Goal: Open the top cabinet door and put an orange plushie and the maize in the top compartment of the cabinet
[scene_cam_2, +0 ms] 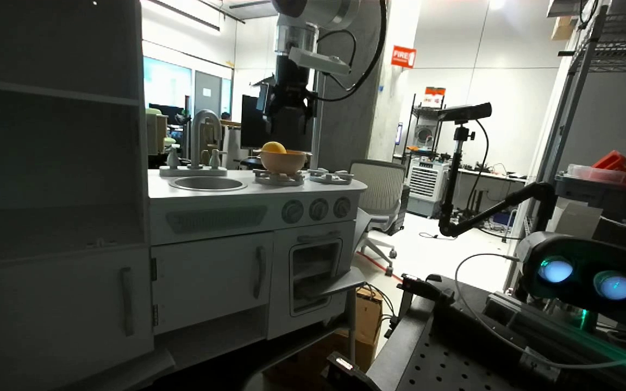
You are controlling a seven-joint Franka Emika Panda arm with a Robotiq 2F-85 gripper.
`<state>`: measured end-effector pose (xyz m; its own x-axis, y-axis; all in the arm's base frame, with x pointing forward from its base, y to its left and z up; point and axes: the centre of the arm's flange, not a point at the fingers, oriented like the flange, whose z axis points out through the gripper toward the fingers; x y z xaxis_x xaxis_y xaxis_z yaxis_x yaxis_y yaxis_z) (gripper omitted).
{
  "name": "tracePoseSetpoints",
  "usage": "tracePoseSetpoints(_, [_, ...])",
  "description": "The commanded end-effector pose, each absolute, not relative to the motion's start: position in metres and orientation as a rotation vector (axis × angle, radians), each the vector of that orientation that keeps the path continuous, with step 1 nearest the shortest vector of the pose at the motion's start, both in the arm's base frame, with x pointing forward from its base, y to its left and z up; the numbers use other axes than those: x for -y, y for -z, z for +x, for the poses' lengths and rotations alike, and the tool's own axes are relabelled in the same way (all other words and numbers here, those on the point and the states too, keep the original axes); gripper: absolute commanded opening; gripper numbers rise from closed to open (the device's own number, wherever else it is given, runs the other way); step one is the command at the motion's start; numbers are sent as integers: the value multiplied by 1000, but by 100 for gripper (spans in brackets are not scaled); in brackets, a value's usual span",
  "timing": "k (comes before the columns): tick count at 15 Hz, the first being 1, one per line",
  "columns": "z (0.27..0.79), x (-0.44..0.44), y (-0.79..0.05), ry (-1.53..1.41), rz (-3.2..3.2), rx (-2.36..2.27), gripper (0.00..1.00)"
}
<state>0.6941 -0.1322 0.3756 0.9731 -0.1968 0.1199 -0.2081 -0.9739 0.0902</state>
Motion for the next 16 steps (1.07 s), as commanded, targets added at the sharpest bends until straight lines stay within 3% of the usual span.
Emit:
tracePoseSetpoints(1, [703, 154, -370, -215, 3017, 458, 100])
tracePoseSetpoints(16, [746, 187, -333, -260, 3002, 728, 100])
